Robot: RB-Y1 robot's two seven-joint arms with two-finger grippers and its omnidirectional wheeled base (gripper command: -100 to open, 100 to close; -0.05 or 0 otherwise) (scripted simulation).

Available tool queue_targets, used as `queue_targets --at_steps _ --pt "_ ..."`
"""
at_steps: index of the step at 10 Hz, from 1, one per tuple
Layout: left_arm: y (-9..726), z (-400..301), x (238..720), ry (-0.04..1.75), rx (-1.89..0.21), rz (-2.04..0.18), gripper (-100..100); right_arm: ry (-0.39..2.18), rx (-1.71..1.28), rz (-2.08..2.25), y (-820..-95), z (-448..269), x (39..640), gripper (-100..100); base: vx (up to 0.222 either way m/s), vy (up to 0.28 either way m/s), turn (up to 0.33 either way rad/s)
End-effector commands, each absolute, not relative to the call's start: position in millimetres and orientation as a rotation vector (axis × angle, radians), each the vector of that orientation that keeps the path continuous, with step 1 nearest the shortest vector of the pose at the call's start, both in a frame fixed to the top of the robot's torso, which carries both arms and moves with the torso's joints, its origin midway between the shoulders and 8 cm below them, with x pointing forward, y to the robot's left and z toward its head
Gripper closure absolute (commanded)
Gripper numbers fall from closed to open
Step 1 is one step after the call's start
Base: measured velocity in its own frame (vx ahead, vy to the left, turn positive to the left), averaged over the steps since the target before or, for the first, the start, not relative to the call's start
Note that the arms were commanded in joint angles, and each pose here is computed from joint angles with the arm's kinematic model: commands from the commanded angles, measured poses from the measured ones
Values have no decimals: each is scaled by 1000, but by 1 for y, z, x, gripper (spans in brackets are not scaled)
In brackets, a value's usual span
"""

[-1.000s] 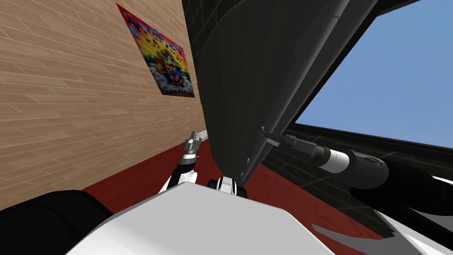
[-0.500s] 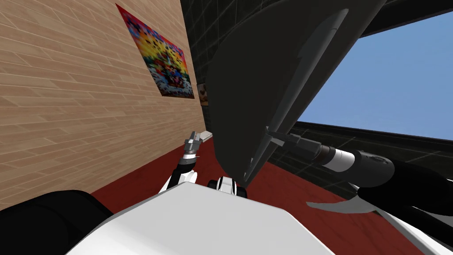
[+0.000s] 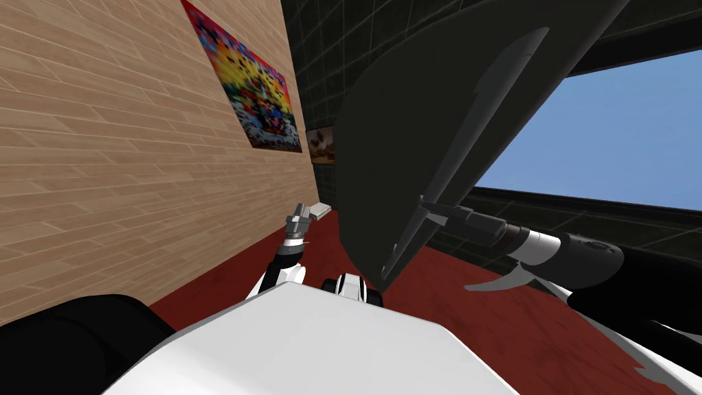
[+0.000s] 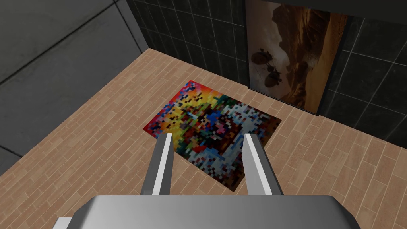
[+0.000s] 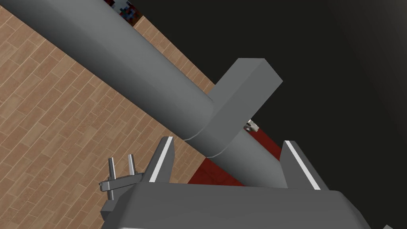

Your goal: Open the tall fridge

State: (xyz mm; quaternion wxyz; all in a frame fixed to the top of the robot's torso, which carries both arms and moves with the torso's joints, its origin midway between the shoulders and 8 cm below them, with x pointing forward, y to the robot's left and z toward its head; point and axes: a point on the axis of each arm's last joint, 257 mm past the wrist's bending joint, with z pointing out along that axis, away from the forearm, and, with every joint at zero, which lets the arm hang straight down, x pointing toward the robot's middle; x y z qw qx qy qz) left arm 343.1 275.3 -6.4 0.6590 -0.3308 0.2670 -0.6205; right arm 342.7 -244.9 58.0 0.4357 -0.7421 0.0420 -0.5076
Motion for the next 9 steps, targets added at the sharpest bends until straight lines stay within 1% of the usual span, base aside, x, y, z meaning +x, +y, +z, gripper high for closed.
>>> queue_targets --at_steps 1,2,4,7,9 --pt "275 -6 343 604 -749 -1405 0 118 -1847 -1272 -250 58 344 100 -92 110 -40" --pt "275 -6 343 605 -749 -1404 0 141 -1855 -1283 -258 56 346 100 -43 159 -110" --pt "275 -7 343 605 -749 -1404 0 163 -1857 -1299 -265 56 348 100 -71 269 -159" --pt "275 -6 343 605 -749 -1405 0 226 -1861 -1346 -286 58 352 100 -77 318 -160" --pt "275 -6 343 605 -749 -1404 0 246 -1862 -1362 -294 59 353 100 -85 271 -103"
